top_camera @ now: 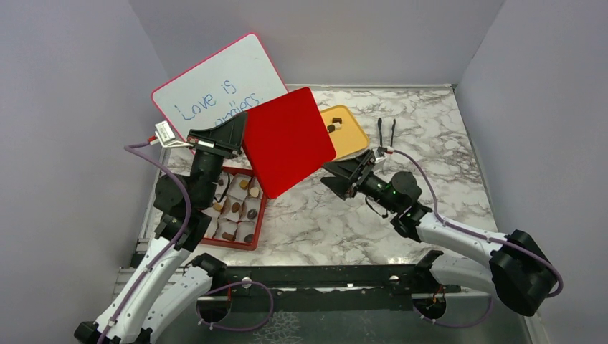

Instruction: Pack the chocolate

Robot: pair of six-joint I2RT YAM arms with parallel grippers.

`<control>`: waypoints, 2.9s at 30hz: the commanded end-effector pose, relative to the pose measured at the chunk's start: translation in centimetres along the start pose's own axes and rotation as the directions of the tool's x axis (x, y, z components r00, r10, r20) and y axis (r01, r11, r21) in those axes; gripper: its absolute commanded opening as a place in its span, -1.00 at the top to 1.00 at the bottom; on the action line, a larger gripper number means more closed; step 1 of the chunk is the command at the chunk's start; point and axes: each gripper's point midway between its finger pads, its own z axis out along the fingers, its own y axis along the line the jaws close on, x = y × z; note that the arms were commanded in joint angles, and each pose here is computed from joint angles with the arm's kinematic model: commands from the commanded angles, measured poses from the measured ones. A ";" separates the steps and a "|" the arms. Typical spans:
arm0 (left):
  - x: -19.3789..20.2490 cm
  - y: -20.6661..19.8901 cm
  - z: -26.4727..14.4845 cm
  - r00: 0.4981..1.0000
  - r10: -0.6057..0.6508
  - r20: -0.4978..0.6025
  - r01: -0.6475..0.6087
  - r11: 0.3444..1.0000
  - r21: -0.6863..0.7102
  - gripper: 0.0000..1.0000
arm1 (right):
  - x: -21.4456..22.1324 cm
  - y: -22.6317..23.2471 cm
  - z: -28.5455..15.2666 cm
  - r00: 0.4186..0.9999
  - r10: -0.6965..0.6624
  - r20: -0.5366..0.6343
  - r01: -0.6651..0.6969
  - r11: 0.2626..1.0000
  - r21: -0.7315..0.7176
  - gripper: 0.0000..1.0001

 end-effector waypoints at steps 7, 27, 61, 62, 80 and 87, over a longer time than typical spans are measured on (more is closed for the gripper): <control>-1.7 -2.7 0.4 0.987 -0.148 0.063 0.141 0.985 0.104 1.00 | -0.2 8.2 2.0 0.996 0.084 -0.029 -0.089 0.957 -0.277 -0.75; -1.9 2.1 -1.8 0.989 0.030 0.145 -0.028 0.999 -0.017 0.36 | -1.8 10.6 2.1 0.994 0.084 0.074 -0.041 0.888 -0.458 0.59; -6.0 9.7 -3.9 0.525 0.713 -0.464 -0.845 0.372 -0.385 -0.98 | 4.8 -4.0 13.6 0.915 -0.156 -0.373 0.112 0.984 -0.138 0.82; -5.6 9.7 -3.7 0.528 0.701 -0.479 -0.845 0.381 -0.375 -0.98 | 5.1 -4.3 14.0 0.908 -0.166 -0.386 0.122 0.983 -0.137 0.81; -2.1 14.1 -0.5 0.663 0.503 -0.554 -0.747 0.496 -0.443 -0.98 | 12.1 -7.3 17.4 0.757 -0.194 -0.625 0.111 0.979 -0.169 0.81; -3.8 19.7 -1.0 0.804 0.336 -0.491 -0.592 0.535 -0.603 -0.90 | 11.9 -8.6 17.3 0.781 -0.178 -0.599 0.104 0.982 -0.157 0.82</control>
